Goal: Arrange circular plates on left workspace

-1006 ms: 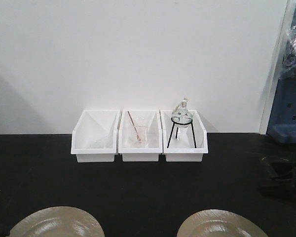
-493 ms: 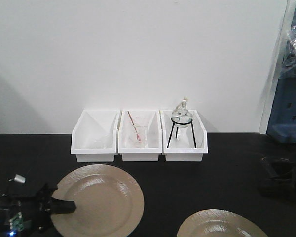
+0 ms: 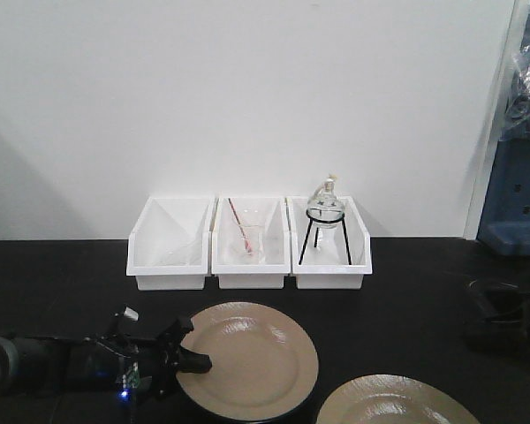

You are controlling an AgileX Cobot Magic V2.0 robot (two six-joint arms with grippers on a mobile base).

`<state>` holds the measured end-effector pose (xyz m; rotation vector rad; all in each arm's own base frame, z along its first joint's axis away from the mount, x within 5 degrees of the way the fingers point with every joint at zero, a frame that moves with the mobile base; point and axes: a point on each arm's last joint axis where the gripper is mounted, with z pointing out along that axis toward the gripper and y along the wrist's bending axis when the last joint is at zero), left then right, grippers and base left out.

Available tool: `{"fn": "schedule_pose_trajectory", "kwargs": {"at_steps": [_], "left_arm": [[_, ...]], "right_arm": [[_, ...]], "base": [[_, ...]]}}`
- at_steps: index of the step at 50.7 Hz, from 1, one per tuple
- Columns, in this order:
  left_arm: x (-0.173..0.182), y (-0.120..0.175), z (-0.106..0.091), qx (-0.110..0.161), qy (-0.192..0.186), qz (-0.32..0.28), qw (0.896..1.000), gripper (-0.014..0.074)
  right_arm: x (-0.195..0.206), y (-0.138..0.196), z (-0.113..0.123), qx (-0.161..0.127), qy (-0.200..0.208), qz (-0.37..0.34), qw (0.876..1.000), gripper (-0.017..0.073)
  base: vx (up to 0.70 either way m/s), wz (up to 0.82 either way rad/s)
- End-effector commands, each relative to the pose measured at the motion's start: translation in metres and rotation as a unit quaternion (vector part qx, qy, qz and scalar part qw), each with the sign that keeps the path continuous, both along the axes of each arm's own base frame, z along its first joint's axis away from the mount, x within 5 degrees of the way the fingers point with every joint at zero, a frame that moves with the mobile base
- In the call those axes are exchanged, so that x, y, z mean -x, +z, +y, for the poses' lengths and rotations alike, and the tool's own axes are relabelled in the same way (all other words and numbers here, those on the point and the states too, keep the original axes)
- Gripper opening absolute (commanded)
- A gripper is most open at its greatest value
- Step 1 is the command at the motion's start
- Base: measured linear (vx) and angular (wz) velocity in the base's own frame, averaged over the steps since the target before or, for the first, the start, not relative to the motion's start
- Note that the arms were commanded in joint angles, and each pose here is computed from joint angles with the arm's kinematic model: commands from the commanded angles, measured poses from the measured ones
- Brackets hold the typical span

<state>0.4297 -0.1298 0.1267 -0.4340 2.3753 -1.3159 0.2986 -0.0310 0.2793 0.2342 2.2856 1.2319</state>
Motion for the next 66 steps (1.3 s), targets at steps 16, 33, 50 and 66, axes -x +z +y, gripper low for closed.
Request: {"fn": "schedule_pose_trajectory", "kwargs": {"at_steps": [16,33,50,66], "left_arm": [[-0.007,0.044,-0.007,0.032,-0.026,-0.107,0.993,0.0312],[-0.004,0.043,0.005,-0.036,-0.073,-0.129,0.988,0.0586],[0.011,0.074,0.065,-0.061,-0.145,-0.138,0.978,0.0568],[0.041,0.141,0.11,-0.129,-0.159,-0.179,0.962,-0.001]], "right_arm": [[0.002,0.027,0.003,-0.021,-0.001,-0.059,0.998,-0.0004],[0.002,0.025,0.002,-0.005,0.007,-0.065,0.998,-0.0004],[0.006,0.016,-0.006,0.099,0.055,-0.105,0.988,0.0026],[0.019,-0.003,-0.071,0.212,-0.074,0.0,0.974,0.025]], "base": [[0.0,0.0],[0.0,0.0],[0.0,0.0],[0.0,0.0]]}}
